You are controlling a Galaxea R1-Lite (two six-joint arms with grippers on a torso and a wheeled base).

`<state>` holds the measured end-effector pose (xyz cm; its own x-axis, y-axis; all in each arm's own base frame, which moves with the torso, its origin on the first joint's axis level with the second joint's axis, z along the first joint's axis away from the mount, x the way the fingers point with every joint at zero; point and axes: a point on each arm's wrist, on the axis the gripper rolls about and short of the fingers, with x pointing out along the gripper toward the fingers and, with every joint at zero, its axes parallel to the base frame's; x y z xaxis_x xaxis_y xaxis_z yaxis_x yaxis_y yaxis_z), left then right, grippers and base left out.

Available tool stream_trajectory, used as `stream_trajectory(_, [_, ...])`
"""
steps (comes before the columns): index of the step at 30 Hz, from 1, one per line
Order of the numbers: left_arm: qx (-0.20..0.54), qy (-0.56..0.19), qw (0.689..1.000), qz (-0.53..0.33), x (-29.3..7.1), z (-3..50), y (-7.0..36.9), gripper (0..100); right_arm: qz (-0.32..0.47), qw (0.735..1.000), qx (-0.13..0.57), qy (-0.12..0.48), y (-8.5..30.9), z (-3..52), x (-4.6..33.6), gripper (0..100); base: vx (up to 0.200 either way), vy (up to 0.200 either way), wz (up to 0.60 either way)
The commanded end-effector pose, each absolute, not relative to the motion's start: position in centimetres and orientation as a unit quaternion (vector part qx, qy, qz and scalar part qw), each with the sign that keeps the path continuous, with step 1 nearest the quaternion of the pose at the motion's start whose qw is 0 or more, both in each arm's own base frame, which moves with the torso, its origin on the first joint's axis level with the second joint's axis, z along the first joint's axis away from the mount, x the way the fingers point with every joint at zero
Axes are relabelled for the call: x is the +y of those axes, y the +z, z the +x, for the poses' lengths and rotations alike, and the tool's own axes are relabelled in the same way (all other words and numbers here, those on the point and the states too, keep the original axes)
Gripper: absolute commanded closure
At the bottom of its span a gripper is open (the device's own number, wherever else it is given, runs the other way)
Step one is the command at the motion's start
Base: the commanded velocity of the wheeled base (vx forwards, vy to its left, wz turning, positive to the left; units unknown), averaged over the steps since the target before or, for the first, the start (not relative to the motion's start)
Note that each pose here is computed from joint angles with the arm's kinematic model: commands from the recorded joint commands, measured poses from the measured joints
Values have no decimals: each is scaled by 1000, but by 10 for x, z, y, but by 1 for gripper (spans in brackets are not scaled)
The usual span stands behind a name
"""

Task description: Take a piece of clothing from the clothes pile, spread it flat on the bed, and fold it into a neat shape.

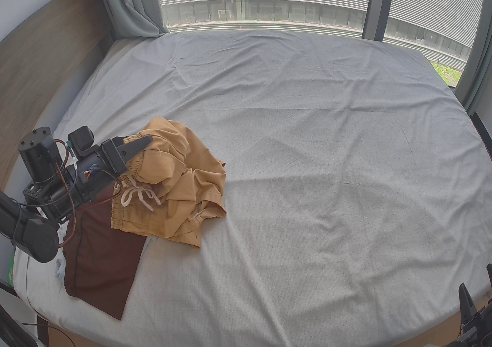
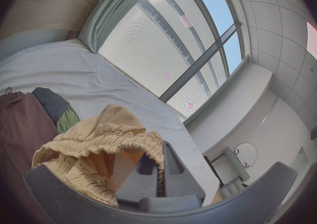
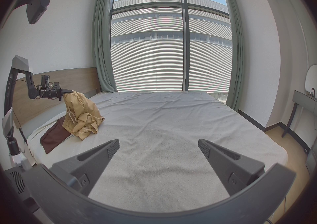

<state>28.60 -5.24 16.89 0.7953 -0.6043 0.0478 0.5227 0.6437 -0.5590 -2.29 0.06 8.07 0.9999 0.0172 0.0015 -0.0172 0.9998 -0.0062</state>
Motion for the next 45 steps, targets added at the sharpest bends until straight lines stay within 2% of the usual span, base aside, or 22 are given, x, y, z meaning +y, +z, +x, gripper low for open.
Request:
stream_trajectory(1, [66, -318, 902, -286, -68, 282, 172, 100, -3, 1000, -2, 9, 76, -23, 1, 0, 0, 0, 0])
stream_trajectory(28, [24, -289, 881, -374, -144, 265, 191, 100, -3, 1000, -2, 9, 76, -23, 1, 0, 0, 0, 0])
stream_trajectory(33, [21, -291, 865, -408, -164, 259, 197, 100, -3, 1000, -2, 9, 76, -23, 1, 0, 0, 0, 0])
stream_trajectory(45, [29, -308, 856, -413, -181, 248, 199, 100, -3, 1000, -1, 9, 76, -23, 1, 0, 0, 0, 0])
